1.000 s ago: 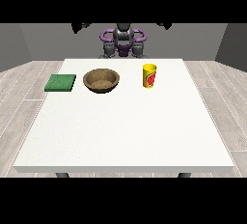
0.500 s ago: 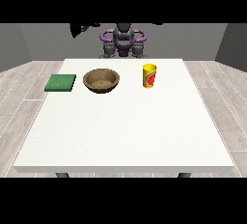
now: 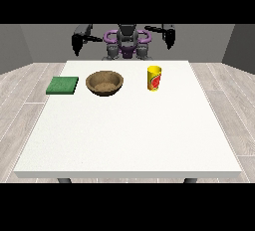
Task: Pick the cup and pour the ball into the bowl, then pick the bowl and place it on the pad
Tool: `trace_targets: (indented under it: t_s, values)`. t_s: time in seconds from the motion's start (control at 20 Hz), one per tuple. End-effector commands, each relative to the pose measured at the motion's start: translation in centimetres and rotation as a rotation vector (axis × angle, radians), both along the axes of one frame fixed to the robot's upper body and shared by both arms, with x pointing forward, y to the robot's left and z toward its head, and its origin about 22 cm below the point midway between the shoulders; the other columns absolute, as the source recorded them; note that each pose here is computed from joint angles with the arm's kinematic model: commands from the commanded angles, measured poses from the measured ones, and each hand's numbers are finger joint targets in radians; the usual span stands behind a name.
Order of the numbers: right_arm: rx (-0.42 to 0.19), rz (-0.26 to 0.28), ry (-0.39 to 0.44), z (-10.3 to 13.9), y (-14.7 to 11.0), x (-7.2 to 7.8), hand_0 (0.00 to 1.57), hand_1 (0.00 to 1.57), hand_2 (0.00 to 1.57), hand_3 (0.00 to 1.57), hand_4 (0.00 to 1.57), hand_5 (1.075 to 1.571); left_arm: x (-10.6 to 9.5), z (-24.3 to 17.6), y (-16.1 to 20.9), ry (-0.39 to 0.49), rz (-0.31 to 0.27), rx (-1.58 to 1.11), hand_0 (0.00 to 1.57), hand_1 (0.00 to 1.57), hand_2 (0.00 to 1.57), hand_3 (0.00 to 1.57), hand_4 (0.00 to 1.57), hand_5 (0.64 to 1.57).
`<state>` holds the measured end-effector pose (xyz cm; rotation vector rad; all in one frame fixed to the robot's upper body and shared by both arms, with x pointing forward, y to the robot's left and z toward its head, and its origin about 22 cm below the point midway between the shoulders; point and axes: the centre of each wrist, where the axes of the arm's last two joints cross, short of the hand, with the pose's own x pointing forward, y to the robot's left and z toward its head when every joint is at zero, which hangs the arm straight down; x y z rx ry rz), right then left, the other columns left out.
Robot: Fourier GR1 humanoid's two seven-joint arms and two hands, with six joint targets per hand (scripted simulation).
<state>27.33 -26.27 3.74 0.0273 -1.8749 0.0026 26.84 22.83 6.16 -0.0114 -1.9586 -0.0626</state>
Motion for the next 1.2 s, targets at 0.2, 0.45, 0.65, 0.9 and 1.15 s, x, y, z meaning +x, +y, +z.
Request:
trace_targets:
  t_s: [0.2,0.45,0.65,0.9,1.15]
  values:
    - [-0.015,0.019,-0.043,-0.6,-3.6,2.4,0.0,0.0,0.0,0.0,0.0,1.56,3.9,-2.1,1.7,-0.01,0.044,0.058,0.0,0.0,0.0,0.0,0.0,1.258]
    - [-0.017,-0.001,-0.019,0.4,-5.4,3.4,0.0,0.0,0.0,0.0,0.0,1.562,4.4,-5.3,1.8,0.007,0.054,0.076,0.0,0.0,0.0,0.0,0.0,1.259]
    - [-0.005,0.022,-0.114,1.3,-5.8,4.6,0.0,0.0,0.0,0.0,0.0,1.563,6.9,-4.6,1.8,-0.097,0.123,0.065,0.0,0.0,0.0,0.0,0.0,1.246]
    - [0.008,-0.004,-0.06,-2.1,-8.2,3.2,0.0,0.0,0.0,0.0,0.0,1.562,5.6,-8.8,1.3,-0.044,0.098,0.059,0.0,0.0,0.0,0.0,0.0,1.278]
    - [-0.007,0.069,-0.066,-0.9,-6.1,3.5,0.0,0.0,0.0,0.0,0.0,1.559,7.0,-10.6,2.1,-0.045,0.194,0.042,0.0,0.0,0.0,0.0,0.0,1.262]
